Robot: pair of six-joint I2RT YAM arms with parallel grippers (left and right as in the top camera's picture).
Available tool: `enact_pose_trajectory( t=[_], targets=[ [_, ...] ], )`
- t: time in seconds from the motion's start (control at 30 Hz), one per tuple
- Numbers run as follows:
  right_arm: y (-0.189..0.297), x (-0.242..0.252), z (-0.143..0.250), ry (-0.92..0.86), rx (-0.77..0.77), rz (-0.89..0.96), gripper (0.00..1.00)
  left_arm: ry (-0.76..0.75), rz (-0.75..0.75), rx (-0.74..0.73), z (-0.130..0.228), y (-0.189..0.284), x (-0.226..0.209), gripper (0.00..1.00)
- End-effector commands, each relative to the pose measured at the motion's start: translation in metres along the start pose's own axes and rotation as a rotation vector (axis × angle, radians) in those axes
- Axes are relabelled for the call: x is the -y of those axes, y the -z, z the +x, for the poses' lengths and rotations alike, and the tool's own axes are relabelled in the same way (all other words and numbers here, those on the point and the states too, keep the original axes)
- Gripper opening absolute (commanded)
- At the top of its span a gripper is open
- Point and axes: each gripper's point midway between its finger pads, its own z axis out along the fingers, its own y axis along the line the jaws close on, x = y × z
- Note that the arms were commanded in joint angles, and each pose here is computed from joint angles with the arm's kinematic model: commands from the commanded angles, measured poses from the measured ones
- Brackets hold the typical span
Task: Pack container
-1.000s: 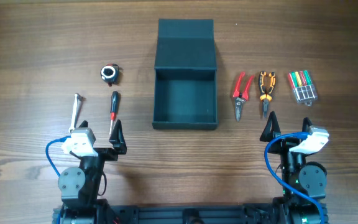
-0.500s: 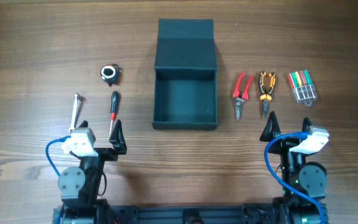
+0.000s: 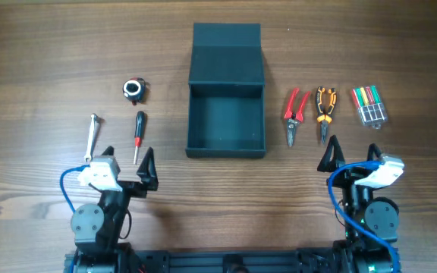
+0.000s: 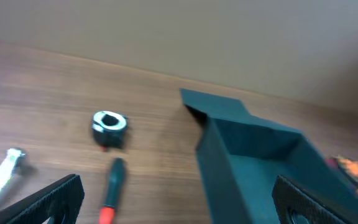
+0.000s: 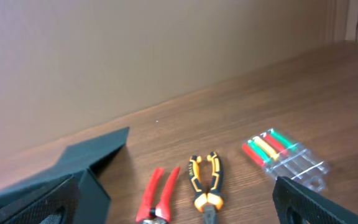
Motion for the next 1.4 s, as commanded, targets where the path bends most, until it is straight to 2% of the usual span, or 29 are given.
enact_pose_trajectory(
  t=[0.0,0.1,0.17,0.3,0.37,0.5,0.6,0.7,0.8,0.9,1.03,1.17,1.37],
  targets=[
    [0.000,0.000,-0.001,-0.249,0.006,-0.001,1.00,0.204,0.100,-0.066,0.012,0.000,0.018,1.00],
    [0.000,-0.012,0.005,-0.171,-0.039,-0.067,0.99,0.288,0.095,-0.074,0.008,0.000,0.019,0.99],
    [0.002,-0.026,-0.003,-0.112,-0.066,-0.123,1.00,0.284,0.090,-0.058,-0.007,0.002,0.021,0.99],
    [0.003,-0.028,-0.023,-0.022,-0.213,-0.031,0.99,0.235,-0.029,-0.059,-0.053,0.001,0.015,0.99],
    [-0.008,-0.038,-0.041,0.065,-0.308,-0.003,1.00,0.123,-0.088,-0.148,-0.071,-0.004,0.013,1.00],
    [-0.045,-0.063,-0.090,0.153,-0.410,0.020,1.00,0.033,-0.212,-0.339,-0.103,-0.028,0.001,1.00],
    [-0.073,-0.079,-0.125,0.220,-0.460,0.011,1.00,0.018,-0.257,-0.444,-0.114,-0.054,-0.012,1.00],
    [-0.084,-0.099,-0.137,0.213,-0.608,-0.072,1.00,0.059,-0.309,-0.541,-0.107,-0.074,-0.032,1.00],
    [-0.087,-0.097,-0.131,0.197,-0.713,-0.038,1.00,0.101,-0.322,-0.618,-0.089,-0.087,-0.047,1.00],
    [-0.104,-0.086,-0.127,0.241,-0.714,-0.022,1.00,0.113,-0.337,-0.660,-0.076,-0.093,-0.054,1.00],
    [-0.143,-0.032,-0.120,0.238,-0.725,0.081,1.00,0.116,-0.339,-0.671,-0.073,-0.095,-0.055,1.00],
    [-0.167,0.044,-0.084,0.313,-0.864,0.162,1.00,0.116,-0.339,-0.671,-0.073,-0.095,-0.055,1.00],
    [-0.184,0.103,-0.015,0.503,-1.093,0.139,1.00,0.116,-0.339,-0.671,-0.073,-0.095,-0.055,1.00]
  ],
)
